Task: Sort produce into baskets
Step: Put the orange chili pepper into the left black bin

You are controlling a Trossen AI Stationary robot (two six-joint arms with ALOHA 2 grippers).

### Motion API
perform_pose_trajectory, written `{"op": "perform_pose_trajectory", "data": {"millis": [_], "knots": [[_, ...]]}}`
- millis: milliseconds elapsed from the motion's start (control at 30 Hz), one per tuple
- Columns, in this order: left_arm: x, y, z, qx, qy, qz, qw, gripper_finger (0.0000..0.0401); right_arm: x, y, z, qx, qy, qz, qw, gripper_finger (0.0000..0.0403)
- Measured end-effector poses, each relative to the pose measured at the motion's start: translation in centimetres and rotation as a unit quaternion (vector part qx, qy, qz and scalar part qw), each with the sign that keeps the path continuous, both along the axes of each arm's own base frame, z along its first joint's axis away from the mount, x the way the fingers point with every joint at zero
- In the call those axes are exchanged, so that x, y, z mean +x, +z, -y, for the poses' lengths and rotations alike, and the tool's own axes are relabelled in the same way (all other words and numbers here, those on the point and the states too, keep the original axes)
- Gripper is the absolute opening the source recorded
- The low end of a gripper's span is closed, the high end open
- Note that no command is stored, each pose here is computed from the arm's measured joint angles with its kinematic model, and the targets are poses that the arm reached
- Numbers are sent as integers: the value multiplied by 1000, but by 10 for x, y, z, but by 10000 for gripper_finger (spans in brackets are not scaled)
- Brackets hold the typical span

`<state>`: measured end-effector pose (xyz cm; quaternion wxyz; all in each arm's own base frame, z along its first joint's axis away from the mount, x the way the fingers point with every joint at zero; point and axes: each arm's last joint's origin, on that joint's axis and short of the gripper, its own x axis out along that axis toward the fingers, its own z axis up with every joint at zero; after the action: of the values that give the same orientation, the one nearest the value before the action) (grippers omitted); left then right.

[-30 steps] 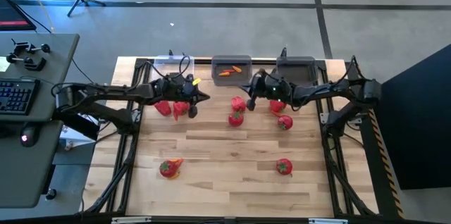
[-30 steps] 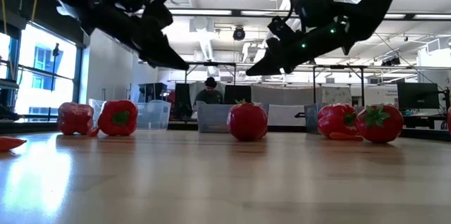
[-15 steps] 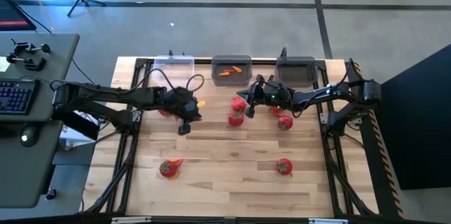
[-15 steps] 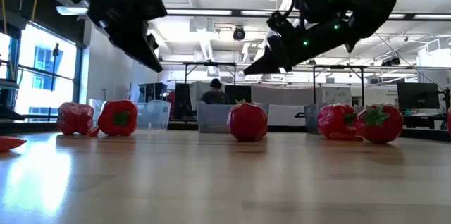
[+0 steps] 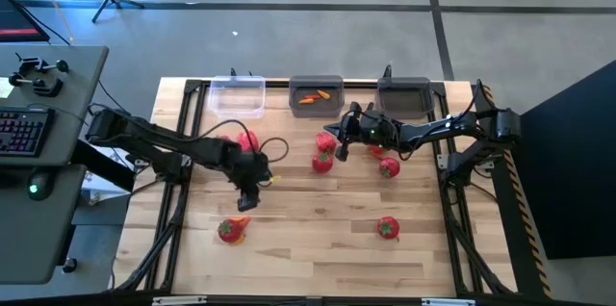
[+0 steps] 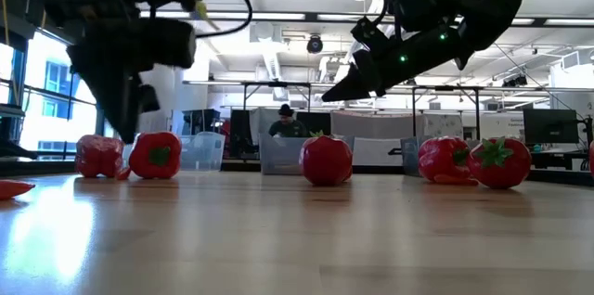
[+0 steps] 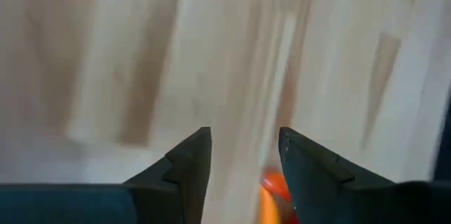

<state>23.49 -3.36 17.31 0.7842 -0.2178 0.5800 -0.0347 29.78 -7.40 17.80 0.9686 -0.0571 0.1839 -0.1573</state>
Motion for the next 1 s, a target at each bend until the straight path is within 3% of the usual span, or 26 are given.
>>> {"op": "perform_pose_trajectory", "data": {"millis": [167,400,567,833,1000], "knots": [[-3,-7,12,-56,19,-57,997,170,0,-1,0,-10,4,-7,1000,0],[-3,-17,23,-62,65,-109,990,170,0,-1,0,-18,7,-10,1000,0],[2,-24,32,-45,57,-157,985,170,0,-1,0,-22,9,-11,1000,0],[20,-25,47,32,18,-215,976,170,0,-1,0,-23,9,-11,1000,0],[22,-33,51,32,23,-240,970,170,0,-1,0,-22,9,-13,1000,0]]}}
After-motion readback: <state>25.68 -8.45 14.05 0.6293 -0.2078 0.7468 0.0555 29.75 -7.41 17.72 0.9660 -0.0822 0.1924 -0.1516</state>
